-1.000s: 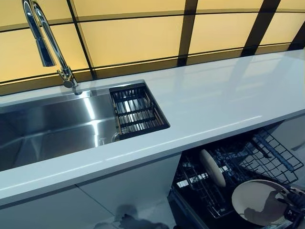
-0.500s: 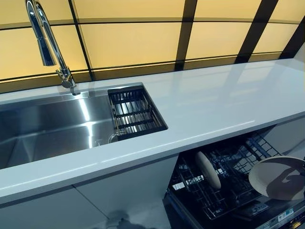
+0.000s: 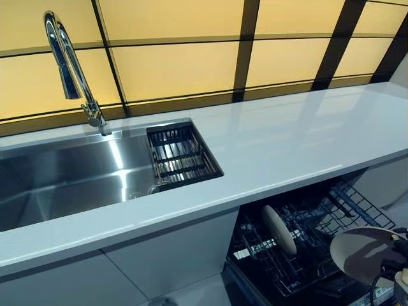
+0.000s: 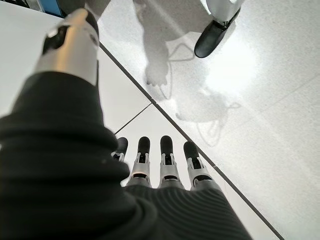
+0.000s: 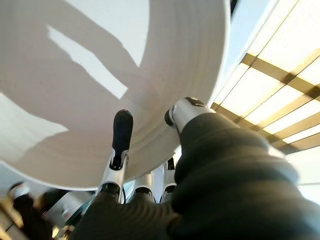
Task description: Take plates into dishwasher
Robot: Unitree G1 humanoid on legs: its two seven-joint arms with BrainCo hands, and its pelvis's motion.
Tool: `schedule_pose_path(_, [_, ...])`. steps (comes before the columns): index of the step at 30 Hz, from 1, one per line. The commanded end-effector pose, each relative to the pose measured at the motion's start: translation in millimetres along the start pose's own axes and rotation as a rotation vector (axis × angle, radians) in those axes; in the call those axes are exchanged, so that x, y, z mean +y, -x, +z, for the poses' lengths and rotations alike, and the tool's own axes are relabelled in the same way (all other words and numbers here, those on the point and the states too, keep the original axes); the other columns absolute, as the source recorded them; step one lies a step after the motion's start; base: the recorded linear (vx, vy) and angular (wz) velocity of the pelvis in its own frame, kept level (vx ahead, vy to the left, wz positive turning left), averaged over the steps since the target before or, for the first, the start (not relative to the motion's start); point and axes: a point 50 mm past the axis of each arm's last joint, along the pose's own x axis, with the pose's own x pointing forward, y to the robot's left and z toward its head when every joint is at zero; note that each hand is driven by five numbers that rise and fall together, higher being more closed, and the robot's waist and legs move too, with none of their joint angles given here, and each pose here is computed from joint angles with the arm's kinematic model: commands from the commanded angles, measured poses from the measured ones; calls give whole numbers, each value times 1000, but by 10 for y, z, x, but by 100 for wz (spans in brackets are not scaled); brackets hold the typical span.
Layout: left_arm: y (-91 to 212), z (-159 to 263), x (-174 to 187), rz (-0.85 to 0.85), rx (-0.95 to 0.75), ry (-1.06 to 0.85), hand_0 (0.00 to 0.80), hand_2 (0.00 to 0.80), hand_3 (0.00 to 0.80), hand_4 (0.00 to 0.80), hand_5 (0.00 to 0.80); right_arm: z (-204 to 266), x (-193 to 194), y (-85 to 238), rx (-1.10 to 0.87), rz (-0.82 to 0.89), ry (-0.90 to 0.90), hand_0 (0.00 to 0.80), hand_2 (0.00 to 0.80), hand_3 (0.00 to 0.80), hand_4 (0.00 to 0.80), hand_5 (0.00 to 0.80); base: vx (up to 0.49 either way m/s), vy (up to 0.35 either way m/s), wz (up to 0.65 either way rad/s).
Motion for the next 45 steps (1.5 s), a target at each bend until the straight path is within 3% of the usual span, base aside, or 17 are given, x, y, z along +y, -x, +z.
schedule_pose_path(1, [-47,133,157,45,-31,-26,0,0,0,0,0,385,-102,-110,-177,-192,-105,800,800,800,800,800,0,0,0])
schedule_pose_path(16, [-72,292,55,5,-84,-41,0,0,0,0,0,410,-230,-83,-249,-516,-107,800,800,800,800,800,3,-2,0])
schedule_pose_path(45, [-64,204,134,110,-32,58,0,0,0,0,0,-62,-332,-199,-43,-556,-113,800,800,800,800,800,51,-82,8])
